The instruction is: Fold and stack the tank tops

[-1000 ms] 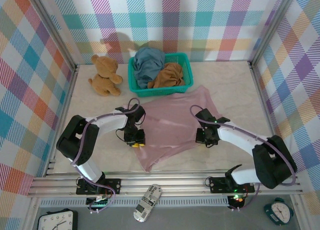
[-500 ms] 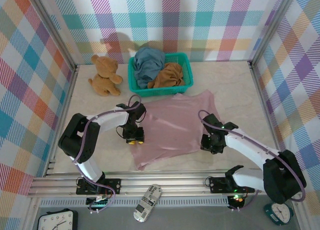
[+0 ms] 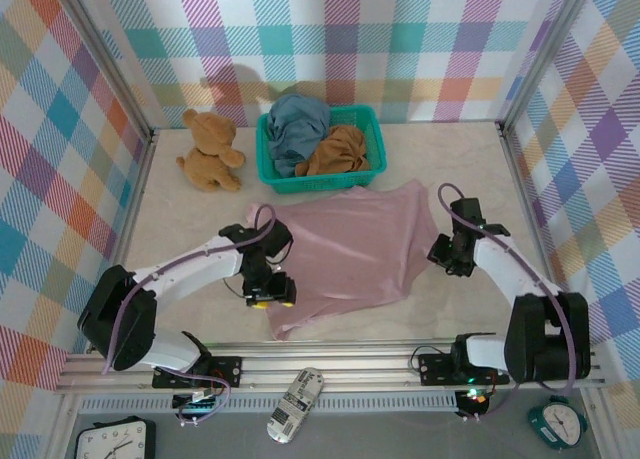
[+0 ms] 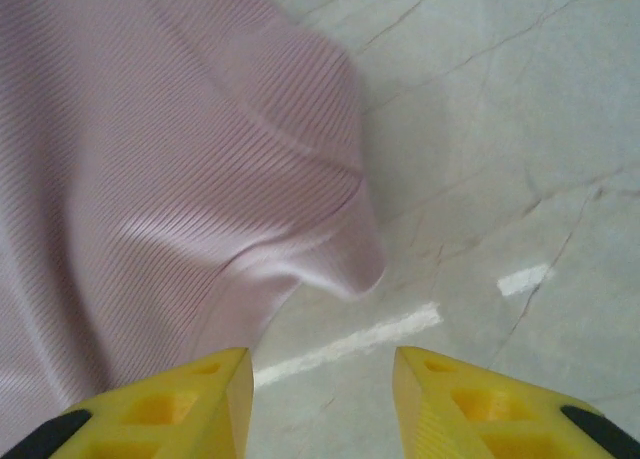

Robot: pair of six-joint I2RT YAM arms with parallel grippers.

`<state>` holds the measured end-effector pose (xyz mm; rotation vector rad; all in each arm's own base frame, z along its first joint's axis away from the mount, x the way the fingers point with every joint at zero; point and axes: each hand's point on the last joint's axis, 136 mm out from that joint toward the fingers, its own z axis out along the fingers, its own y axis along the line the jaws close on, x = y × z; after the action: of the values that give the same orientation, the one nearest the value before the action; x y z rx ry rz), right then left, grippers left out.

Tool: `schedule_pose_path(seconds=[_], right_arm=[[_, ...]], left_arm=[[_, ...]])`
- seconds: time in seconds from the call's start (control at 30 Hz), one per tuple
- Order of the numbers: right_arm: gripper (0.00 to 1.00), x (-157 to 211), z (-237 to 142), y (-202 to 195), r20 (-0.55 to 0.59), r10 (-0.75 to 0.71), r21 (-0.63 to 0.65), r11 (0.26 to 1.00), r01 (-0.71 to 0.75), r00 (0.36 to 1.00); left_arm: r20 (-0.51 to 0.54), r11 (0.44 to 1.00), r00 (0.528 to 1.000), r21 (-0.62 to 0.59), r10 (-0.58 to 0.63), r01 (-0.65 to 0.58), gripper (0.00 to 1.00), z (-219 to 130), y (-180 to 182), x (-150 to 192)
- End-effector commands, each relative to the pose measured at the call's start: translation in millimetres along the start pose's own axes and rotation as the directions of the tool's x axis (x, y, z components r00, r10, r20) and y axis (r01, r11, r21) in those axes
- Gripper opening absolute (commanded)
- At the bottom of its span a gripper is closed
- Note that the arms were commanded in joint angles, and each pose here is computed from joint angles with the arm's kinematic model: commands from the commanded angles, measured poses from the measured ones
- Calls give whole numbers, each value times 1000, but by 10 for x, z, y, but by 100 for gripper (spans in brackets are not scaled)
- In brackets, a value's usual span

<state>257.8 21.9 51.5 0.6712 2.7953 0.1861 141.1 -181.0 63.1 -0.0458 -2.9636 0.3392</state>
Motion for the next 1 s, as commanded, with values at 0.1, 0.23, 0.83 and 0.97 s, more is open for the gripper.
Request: schedule_pose_path(seconds=[0.1,0.23,0.83,0.97], right_arm=[[41,-286,156,74,6,-64,-39,997,64,998],[31,-339,261,123,-14,-73,-54,996,72,997],[4,-400,78,-180,-20,-104,-26,994,103,994],[4,-471,25,-353,-1,-57,-22,998,57,998]], left_arm=[[-76,996,993,-39,-85,83,59,191,110,311],[-94,994,992,-78,-84,77,58,310,157,391],[-33,995,996,-57,-88,86,34,511,-95,295],[-38,994,996,-81,-80,77,18,580,-41,308]])
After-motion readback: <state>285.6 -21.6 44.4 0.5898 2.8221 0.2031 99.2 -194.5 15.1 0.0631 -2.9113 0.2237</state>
